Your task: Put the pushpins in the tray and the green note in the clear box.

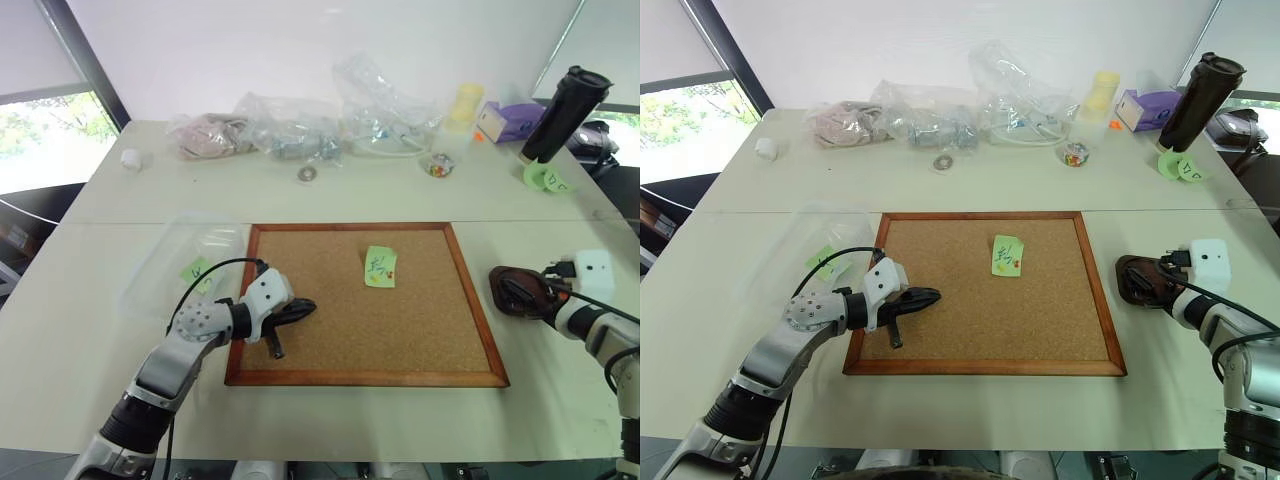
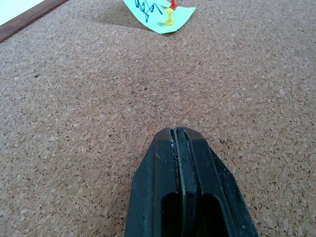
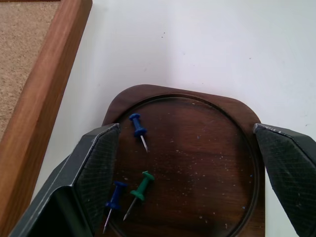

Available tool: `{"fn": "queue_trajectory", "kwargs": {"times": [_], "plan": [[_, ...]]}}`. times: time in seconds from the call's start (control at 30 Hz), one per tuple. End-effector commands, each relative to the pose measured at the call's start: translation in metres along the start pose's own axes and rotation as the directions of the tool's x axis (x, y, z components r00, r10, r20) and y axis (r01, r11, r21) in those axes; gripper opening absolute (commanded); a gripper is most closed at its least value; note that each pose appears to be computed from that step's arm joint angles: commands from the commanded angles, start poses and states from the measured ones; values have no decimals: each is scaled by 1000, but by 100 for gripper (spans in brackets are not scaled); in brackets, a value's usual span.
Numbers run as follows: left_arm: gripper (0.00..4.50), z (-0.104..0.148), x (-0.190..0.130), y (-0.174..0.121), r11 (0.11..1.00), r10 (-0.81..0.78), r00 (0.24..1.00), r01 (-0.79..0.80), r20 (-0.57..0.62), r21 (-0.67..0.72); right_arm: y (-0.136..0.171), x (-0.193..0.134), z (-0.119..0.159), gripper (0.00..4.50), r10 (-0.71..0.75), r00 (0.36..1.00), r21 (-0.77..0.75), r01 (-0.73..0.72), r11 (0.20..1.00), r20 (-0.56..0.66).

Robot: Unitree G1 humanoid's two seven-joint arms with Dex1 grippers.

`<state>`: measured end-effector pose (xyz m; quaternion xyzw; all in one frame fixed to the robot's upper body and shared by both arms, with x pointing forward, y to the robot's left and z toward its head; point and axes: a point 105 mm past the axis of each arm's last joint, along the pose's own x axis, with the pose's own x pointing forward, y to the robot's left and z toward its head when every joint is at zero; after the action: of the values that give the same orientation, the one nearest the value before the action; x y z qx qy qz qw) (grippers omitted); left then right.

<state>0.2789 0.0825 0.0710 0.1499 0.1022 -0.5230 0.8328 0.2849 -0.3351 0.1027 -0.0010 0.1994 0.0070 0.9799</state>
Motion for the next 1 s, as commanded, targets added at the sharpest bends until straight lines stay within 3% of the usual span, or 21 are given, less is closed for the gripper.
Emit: {"fn": "queue_trajectory", "kwargs": {"times": [0.03,0.27,0.47,0.97,1.0], "plan": [[0,-30,3,-17,996,-62,993,55,-105,-76,21,-15,36,441,114,989,-50,-109,993,99],[0,-30,4,-17,995,-67,992,60,-104,-74,105,-30,58,441,468,880,-211,-442,872,87],[0,-32,4,-16,995,-60,993,52,-103,-81,160,-5,39,441,569,821,-298,-555,776,-47],[0,-34,1,-17,996,-33,994,24,-107,-85,188,27,27,441,595,799,-335,-586,738,-88],[0,-34,1,-17,996,-32,994,23,-107,-85,189,28,27,387,594,800,-336,-585,738,-88]]}}
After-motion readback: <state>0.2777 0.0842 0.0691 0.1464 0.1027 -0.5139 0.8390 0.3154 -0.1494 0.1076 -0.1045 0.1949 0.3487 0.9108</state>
